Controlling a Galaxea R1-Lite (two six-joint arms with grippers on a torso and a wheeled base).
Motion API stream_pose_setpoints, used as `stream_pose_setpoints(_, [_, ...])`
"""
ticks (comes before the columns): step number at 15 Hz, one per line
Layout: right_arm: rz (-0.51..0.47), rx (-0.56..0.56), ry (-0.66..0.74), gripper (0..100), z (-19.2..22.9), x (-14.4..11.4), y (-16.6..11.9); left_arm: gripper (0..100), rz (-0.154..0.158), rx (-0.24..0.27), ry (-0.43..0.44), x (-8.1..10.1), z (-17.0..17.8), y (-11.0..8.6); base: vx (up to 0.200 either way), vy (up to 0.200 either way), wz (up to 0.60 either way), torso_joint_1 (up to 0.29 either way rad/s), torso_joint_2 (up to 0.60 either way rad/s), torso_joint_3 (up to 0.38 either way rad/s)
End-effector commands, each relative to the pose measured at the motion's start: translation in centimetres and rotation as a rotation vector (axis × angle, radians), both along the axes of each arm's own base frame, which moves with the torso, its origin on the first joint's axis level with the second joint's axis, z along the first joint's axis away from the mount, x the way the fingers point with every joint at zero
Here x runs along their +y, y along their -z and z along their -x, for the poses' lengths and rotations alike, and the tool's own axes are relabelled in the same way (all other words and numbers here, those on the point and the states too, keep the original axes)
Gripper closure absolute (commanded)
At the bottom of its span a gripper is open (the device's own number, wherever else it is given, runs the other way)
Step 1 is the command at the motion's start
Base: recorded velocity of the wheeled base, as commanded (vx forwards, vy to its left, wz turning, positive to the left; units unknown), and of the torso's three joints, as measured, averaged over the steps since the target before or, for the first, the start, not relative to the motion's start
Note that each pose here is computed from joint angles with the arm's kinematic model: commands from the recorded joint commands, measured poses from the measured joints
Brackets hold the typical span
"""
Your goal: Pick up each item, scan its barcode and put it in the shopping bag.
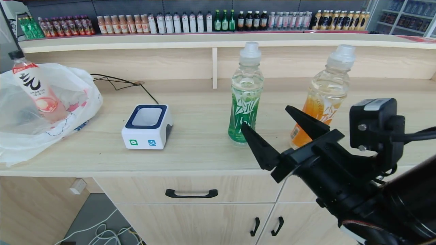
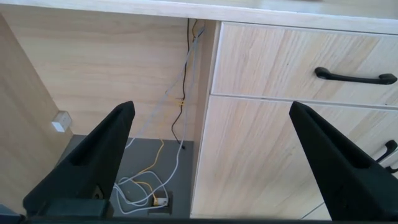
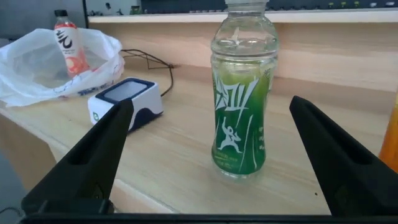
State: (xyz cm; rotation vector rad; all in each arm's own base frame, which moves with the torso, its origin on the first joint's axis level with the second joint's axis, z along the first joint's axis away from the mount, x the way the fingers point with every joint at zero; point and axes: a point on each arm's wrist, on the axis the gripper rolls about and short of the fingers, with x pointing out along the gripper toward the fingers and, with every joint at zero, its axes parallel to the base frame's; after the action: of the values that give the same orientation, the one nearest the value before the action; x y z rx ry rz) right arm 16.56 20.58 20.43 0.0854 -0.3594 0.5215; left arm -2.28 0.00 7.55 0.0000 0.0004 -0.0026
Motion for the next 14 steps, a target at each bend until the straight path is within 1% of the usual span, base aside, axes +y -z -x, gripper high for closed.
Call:
stream_pose_setpoints(1, [-0.041, 0.020, 0.035, 0, -0.5, 3.2, 0.0, 0, 0.000, 0.000, 0.001, 0.0, 0.0, 0.0, 0.000, 0.000, 0.00, 0.000, 0.00, 0.000])
stream_pose_setpoints(3, [-0.040, 0.053, 0.082, 0, -0.7, 4.1, -0.3, 0, 0.000, 0.000, 0.001, 0.0, 0.0, 0.0, 0.000, 0.000, 0.00, 0.000, 0.00, 0.000])
stream_pose_setpoints(6, [0.031, 0.099, 0.124, 0, -1.1, 4.3, 0.2, 0, -0.002, 0.000, 0.001, 0.0, 0.0, 0.0, 0.000, 0.000, 0.00, 0.000, 0.00, 0.000])
stream_pose_setpoints(8, [0.058, 0.120, 0.141, 0, -1.7, 5.1, -0.6, 0, -0.002, 0.000, 0.001, 0.0, 0.0, 0.0, 0.000, 0.000, 0.00, 0.000, 0.00, 0.000])
stream_pose_setpoints(11, [0.046, 0.137, 0.211, 0, -4.5, 5.4, -0.5, 0, -0.002, 0.000, 0.001, 0.0, 0.0, 0.0, 0.000, 0.000, 0.00, 0.000, 0.00, 0.000])
stream_pose_setpoints(14, [0.021, 0.122, 0.226, 0, -6.2, 6.5, -0.7, 0, 0.000, 0.000, 0.001, 0.0, 0.0, 0.0, 0.000, 0.000, 0.00, 0.000, 0.00, 0.000])
